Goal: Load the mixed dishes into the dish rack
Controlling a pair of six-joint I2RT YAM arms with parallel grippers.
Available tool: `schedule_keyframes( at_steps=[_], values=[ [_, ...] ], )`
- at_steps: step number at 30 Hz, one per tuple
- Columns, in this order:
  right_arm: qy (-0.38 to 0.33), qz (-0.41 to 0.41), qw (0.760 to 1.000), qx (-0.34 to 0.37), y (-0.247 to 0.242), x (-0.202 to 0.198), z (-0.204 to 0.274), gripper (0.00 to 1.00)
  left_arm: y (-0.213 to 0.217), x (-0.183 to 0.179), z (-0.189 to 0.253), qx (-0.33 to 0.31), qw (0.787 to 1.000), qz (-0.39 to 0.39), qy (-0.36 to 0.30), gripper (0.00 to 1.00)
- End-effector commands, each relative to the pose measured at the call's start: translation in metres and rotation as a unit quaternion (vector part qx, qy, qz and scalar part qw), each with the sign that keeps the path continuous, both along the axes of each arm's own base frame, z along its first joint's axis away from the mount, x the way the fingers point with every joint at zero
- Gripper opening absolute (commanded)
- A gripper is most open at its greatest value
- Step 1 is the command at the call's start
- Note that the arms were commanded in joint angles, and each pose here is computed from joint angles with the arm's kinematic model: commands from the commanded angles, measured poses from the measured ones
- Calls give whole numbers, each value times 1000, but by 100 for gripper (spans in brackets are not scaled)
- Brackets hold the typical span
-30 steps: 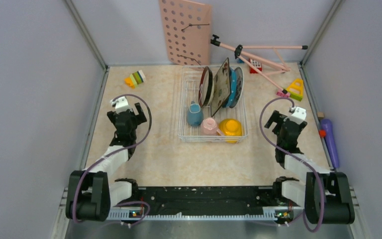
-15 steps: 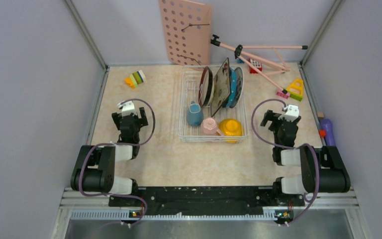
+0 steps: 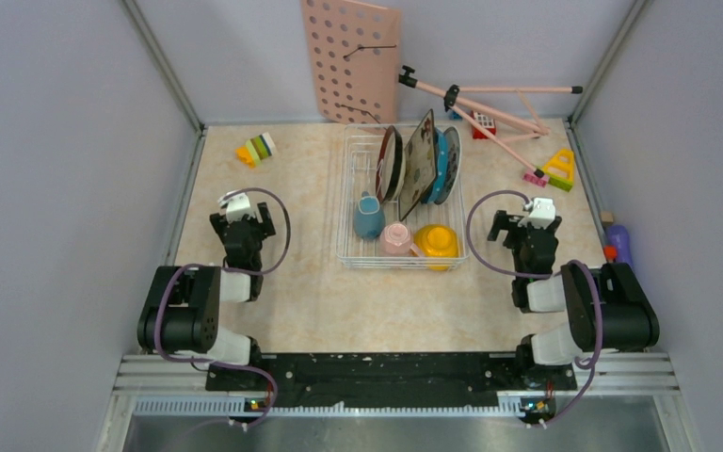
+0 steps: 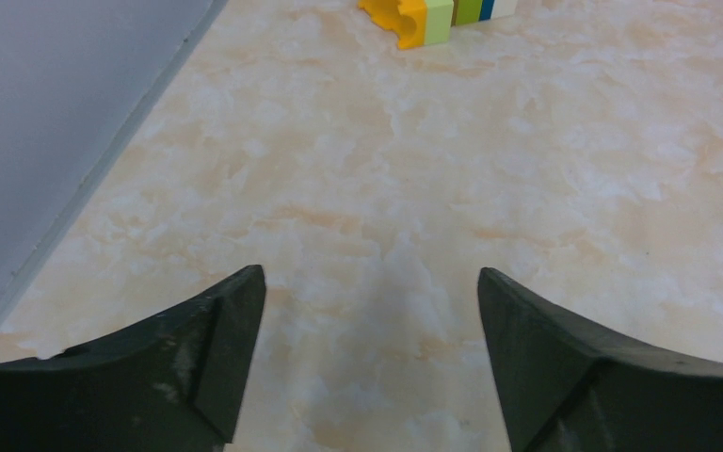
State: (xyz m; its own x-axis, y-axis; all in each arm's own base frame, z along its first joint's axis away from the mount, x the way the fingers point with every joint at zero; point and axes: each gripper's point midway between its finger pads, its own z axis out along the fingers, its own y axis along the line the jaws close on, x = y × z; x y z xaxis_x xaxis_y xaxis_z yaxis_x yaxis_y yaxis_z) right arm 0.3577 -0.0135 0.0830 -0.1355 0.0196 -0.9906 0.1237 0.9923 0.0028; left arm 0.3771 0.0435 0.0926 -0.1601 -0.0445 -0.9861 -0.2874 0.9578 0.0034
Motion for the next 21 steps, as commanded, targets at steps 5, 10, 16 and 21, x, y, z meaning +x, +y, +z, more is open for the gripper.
schedule_keyframes(
  at_steps=[5,10,16,21],
  values=[
    [-39,9,999,-4,4,8,21,99,-2,4,18,1,999,-12,-50,99],
    [-39,9,999,-4,4,8,21,99,-3,4,18,1,999,-13,-51,98],
    [-39,9,999,-4,4,8,21,99,-3,5,18,1,999,-13,-49,99],
    [-40,9,999,-3,4,8,21,99,-2,5,18,0,999,-12,-48,99]
  ],
)
